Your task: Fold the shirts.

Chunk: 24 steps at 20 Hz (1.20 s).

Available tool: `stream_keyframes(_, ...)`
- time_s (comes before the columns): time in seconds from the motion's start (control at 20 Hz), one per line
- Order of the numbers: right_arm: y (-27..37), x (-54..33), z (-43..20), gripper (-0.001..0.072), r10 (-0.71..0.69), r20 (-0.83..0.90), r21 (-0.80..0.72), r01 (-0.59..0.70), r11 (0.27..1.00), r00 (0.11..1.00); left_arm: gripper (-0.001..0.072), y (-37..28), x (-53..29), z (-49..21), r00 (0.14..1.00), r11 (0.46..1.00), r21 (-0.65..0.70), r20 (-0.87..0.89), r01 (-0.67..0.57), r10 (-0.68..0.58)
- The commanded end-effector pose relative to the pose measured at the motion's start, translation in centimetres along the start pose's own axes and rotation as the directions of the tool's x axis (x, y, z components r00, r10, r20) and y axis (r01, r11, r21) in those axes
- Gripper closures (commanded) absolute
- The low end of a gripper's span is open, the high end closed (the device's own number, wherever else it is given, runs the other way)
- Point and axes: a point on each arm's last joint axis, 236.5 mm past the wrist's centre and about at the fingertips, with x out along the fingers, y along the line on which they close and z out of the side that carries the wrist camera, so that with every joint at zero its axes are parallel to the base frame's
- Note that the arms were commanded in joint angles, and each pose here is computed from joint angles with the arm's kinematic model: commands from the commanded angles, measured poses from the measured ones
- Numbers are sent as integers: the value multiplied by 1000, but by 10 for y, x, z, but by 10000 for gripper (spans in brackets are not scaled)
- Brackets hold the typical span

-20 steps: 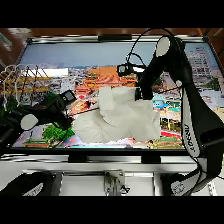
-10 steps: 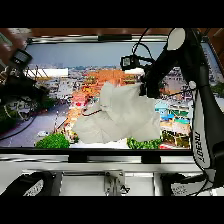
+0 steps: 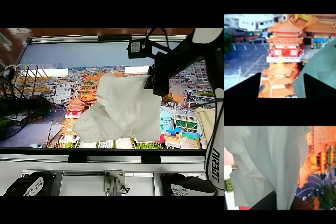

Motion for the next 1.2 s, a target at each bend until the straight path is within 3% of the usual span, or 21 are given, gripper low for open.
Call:
stream_keyframes(0.0,0,-27,10,647,-90,42,24,89,996,995,95,-44,27,-35,967,927,-289,-13,239,-254)
stream_keyframes(0.15,2,-38,13,646,-116,54,48,113,992,992,96,-77,43,-39,932,860,-374,45,348,-358)
stream_keyframes(0.6,4,-38,14,646,-113,58,78,108,991,992,97,-183,111,-45,867,757,-459,63,465,-495)
stream_keyframes(0.85,5,-38,11,646,-108,48,86,104,991,993,116,-188,138,-41,868,771,-443,36,458,-495)
stream_keyframes(0.9,4,-38,11,646,-110,46,87,105,991,993,233,-188,140,-44,867,771,-445,25,455,-497)
stream_keyframes(1.0,2,-38,7,646,-119,28,91,116,989,992,371,-191,139,-47,861,773,-433,13,463,-508)
stream_keyframes(1.15,-1,-38,1,645,-131,6,96,129,987,991,395,-193,137,-49,854,775,-418,5,474,-520)
